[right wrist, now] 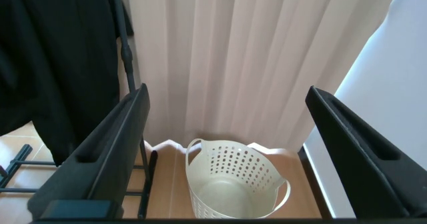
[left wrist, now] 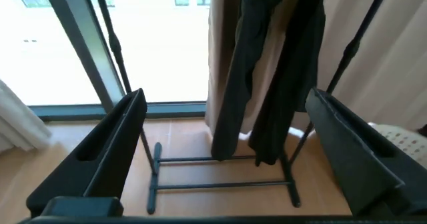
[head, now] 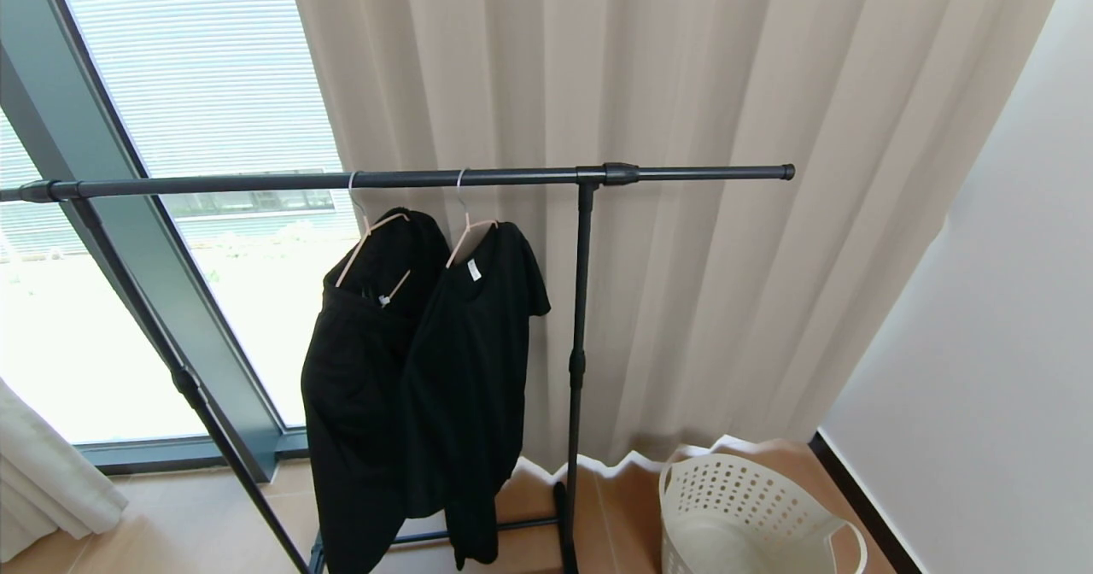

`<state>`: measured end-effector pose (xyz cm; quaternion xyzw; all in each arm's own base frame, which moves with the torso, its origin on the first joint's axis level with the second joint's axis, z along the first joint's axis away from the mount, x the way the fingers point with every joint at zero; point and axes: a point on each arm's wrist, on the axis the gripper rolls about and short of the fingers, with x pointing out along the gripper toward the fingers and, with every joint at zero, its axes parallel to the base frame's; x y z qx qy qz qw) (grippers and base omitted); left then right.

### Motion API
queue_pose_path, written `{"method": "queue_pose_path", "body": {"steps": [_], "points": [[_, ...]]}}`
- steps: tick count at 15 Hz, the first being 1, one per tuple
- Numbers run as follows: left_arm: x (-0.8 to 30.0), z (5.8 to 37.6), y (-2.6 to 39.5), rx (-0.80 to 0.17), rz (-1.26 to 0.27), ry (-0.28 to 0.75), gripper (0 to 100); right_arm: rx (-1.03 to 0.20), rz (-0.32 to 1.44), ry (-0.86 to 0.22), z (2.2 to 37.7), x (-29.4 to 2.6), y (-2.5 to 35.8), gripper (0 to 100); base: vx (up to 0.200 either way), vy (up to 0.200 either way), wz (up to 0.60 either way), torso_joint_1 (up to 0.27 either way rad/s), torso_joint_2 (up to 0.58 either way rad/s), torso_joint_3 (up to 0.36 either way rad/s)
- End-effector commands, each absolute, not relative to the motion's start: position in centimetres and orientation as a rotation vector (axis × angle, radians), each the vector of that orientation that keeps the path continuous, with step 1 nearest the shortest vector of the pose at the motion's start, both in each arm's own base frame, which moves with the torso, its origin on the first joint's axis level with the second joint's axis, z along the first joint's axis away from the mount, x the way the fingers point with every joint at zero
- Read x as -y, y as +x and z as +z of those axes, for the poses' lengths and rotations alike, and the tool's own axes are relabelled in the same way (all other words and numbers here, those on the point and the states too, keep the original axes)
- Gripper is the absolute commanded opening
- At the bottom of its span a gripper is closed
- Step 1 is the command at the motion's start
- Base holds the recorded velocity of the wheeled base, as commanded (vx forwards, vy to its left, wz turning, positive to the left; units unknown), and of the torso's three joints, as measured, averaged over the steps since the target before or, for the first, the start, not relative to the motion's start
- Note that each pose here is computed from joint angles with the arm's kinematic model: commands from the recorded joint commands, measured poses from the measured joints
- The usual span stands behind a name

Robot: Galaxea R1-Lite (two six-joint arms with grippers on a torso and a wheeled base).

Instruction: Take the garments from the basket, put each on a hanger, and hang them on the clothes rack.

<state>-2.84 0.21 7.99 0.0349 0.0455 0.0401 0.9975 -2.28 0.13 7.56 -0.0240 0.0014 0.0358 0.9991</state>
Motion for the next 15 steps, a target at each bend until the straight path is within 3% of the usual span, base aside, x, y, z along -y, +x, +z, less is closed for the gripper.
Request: {"method": "queue_pose_path", "body": {"steps": [1, 6, 8, 15], "points": [[-0.21, 7.76, -2.74, -0.105, 0.079, 0.104, 100, -0.003, 0.072, -0.049, 7.55, -0.13, -2.29, 100, 0.0, 0.0, 0.0, 0.0, 0.0, 0.0], [-0.05, 7.68, -2.69, -0.097, 0.01, 0.072, 100, -0.001, 0.074, -0.051, 7.56, -0.14, -2.29, 100, 0.0, 0.0, 0.0, 0.0, 0.0, 0.0], [-0.05, 7.74, -2.67, -0.087, 0.012, -0.018, 100, -0.001, 0.074, -0.051, 7.56, -0.14, -2.29, 100, 0.0, 0.0, 0.0, 0.0, 0.0, 0.0], [-0.05, 7.8, -2.68, -0.084, 0.012, -0.025, 100, -0.001, 0.074, -0.049, 7.56, -0.14, -2.29, 100, 0.0, 0.0, 0.0, 0.0, 0.0, 0.0]]}}
